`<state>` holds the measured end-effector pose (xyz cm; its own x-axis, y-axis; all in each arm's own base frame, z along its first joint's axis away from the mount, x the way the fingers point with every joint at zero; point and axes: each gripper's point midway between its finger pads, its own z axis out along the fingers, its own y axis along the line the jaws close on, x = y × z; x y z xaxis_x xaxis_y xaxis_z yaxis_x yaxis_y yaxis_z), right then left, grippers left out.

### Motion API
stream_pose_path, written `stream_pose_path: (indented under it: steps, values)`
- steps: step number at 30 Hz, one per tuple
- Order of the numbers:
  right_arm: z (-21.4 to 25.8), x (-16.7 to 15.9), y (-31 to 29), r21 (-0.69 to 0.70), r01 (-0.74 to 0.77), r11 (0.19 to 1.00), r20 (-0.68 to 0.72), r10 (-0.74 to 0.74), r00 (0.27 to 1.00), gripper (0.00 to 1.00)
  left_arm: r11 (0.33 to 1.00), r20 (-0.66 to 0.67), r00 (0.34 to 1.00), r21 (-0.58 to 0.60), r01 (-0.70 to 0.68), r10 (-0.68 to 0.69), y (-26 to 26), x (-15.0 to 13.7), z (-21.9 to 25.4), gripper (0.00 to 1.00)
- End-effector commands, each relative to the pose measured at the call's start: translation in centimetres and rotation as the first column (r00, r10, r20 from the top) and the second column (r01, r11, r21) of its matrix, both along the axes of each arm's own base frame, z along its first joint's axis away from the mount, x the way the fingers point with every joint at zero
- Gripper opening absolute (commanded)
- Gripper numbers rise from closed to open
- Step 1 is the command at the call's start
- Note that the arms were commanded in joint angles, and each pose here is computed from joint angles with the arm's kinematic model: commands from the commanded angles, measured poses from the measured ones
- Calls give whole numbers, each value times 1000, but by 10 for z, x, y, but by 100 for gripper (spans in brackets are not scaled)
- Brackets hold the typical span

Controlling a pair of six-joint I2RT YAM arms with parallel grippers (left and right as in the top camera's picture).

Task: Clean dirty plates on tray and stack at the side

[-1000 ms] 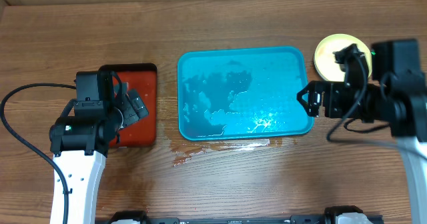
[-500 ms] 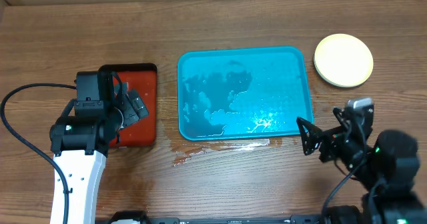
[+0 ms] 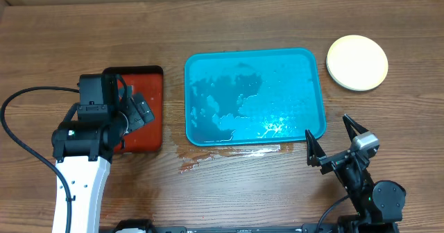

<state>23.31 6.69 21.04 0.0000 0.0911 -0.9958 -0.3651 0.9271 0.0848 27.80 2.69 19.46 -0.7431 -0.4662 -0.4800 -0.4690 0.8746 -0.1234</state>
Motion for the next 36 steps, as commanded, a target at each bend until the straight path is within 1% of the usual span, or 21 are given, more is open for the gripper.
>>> stream_pose_path:
  steps: [1, 5, 11, 18, 24, 29, 36]
  values:
    - [6, 0, -11, 10, 64, 998, 61, -64, 996, 100, 1000, -3, 1000, 5, -19, 19, 2, 0, -1, 100]
    - [7, 1, -17, 15, 100, 995, 71, -101, 992, 100, 1000, -3, 1000, 5, -19, 19, 2, 0, -1, 100]
    - [22, 2, -28, 37, 166, 986, 130, -169, 977, 100, 1000, -3, 1000, 5, -19, 19, 2, 0, -1, 100]
    - [20, 3, -29, 39, 173, 984, 131, -176, 976, 100, 1000, -3, 1000, 5, -19, 19, 2, 0, -1, 100]
    - [16, 5, -32, 53, 191, 980, 169, -198, 966, 100, 1000, -3, 1000, 5, -19, 19, 2, 0, -1, 99]
    - [13, 6, -33, 50, 199, 979, 152, -204, 967, 100, 1000, -3, 1000, 5, -19, 19, 2, 0, -1, 100]
    - [-18, 11, -35, 16, 214, 977, 30, -215, 976, 100, 1000, -3, 1000, 5, -19, 19, 2, 0, -1, 99]
